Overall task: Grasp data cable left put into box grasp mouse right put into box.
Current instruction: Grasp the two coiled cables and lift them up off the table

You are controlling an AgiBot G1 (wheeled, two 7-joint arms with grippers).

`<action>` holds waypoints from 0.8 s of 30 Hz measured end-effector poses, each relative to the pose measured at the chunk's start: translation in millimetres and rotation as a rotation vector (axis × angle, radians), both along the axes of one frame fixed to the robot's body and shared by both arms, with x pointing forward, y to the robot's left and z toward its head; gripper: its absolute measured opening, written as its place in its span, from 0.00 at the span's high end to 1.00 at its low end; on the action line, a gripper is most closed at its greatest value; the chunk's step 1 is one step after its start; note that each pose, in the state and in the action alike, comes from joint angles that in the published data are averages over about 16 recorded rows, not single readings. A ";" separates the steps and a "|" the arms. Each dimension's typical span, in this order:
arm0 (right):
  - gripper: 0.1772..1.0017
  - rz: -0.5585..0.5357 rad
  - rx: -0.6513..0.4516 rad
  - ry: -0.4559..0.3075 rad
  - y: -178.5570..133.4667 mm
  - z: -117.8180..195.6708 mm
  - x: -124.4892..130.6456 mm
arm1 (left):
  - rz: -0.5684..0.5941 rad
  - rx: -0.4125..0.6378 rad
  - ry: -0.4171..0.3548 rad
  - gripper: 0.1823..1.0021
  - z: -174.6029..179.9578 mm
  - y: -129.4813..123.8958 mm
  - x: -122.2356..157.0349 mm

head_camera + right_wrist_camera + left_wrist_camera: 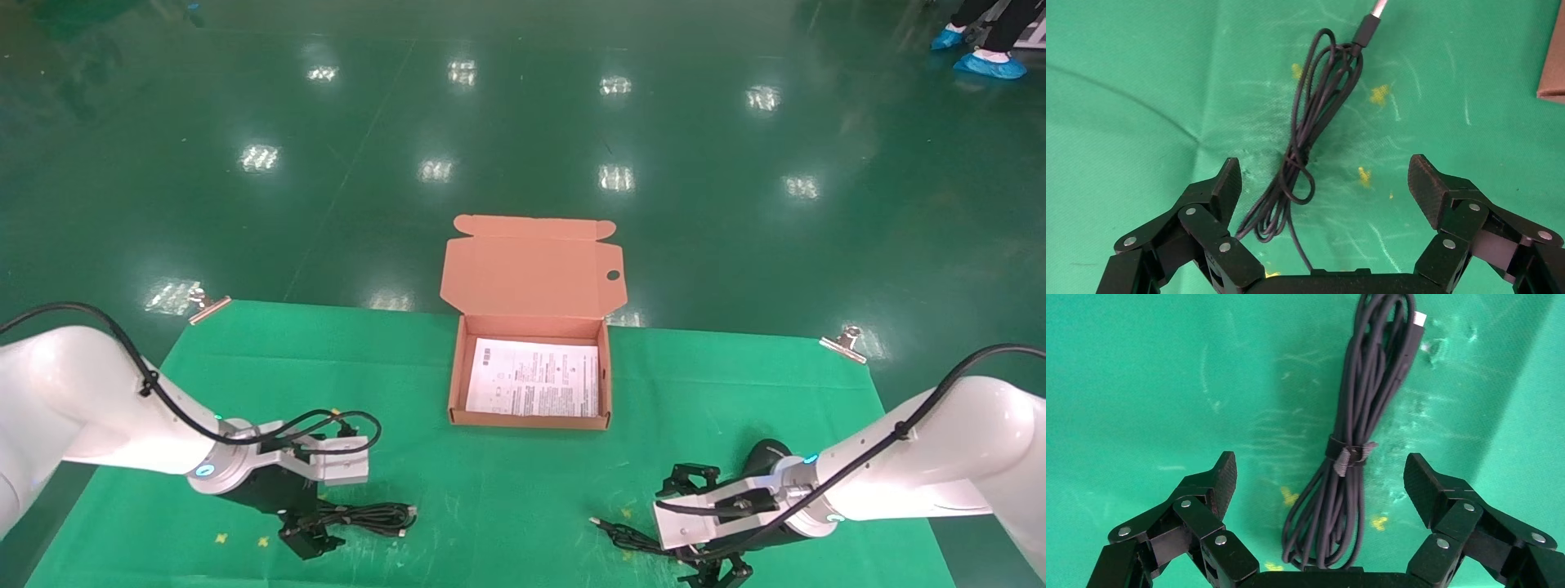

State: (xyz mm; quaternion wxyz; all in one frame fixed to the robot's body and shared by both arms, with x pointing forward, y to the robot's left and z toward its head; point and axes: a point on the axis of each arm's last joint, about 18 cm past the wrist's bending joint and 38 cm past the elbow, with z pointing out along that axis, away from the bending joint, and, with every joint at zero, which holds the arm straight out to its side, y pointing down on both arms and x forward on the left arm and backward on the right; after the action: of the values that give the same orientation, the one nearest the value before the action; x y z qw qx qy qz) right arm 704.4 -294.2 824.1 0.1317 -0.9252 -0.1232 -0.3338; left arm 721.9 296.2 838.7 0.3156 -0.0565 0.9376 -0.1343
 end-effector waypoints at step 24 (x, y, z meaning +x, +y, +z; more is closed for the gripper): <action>0.12 -0.023 -0.002 -0.001 -2.5 -4.7 6.8 | 0.002 -0.011 -0.001 0.12 -3.3 0.7 2.3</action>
State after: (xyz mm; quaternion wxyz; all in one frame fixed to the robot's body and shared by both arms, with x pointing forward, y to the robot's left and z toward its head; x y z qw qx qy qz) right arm 711.2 -296.8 819.5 0.1269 -0.9265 -0.1128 -0.3357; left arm 724.2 296.9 835.4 0.3157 -0.0592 0.9367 -0.1392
